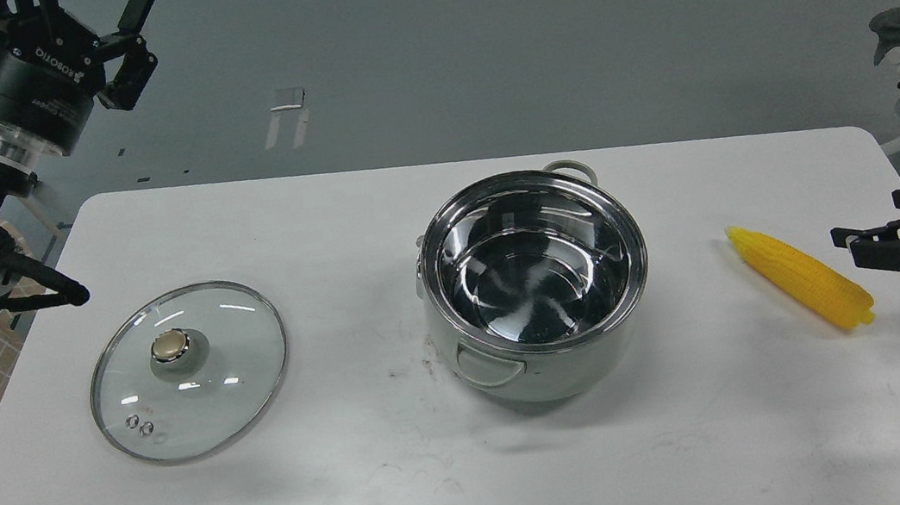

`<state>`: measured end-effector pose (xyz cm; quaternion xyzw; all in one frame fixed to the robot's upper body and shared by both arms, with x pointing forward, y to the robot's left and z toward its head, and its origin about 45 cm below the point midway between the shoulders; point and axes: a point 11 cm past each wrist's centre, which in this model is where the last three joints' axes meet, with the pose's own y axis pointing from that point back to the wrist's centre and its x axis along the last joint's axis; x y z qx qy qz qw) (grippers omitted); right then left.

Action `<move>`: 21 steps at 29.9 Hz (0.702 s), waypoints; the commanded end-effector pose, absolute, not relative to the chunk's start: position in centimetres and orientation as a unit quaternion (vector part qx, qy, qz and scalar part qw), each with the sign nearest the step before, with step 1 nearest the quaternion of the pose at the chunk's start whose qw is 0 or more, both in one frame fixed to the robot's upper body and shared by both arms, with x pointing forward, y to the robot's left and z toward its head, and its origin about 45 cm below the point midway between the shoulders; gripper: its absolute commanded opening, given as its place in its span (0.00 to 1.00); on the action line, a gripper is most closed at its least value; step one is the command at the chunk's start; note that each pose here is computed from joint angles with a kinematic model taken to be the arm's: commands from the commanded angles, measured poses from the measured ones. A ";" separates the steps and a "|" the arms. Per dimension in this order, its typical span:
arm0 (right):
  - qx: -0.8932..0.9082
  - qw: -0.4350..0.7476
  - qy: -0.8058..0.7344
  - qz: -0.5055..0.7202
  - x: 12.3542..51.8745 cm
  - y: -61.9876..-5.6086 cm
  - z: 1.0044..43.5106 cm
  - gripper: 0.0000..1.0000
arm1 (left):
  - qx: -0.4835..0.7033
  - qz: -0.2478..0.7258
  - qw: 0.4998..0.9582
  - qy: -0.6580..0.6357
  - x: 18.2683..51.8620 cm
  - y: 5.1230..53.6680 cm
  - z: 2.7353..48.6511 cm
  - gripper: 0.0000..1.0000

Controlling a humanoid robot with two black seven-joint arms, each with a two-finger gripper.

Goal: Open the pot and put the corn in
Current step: 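Lower the right gripper onto the yellow corn cob and grasp it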

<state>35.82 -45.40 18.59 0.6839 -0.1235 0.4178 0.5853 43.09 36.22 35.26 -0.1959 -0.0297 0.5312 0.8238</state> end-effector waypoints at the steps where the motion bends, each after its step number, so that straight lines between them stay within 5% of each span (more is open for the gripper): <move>1: 0.692 0.586 -0.104 0.409 36.0 -44.0 16.1 1.00 | -0.199 0.527 0.826 -0.028 43.0 36.2 35.3 0.96; 7: 0.699 0.573 -0.091 0.418 36.4 -41.8 14.0 0.96 | -0.200 0.526 0.826 -0.028 43.0 36.1 35.4 0.96; 10: 0.698 0.579 -0.077 0.413 36.0 -41.7 12.9 0.78 | -0.204 0.525 0.826 -0.030 43.0 36.1 35.7 0.96; 12: 0.698 0.582 -0.071 0.411 35.8 -41.8 12.7 0.49 | -0.206 0.526 0.825 -0.031 43.0 36.1 35.8 0.96; 13: 0.698 0.582 -0.071 0.411 35.8 -41.8 12.7 0.49 | -0.206 0.526 0.825 -0.031 43.0 36.1 35.8 0.96; 15: 0.697 0.583 -0.069 0.413 35.7 -41.9 12.7 0.21 | -0.205 0.526 0.824 -0.031 43.0 36.1 35.8 0.96; 21: 0.685 0.577 -0.072 0.438 36.1 -42.0 13.4 0.08 | -0.205 0.527 0.824 -0.031 43.0 36.1 35.7 0.96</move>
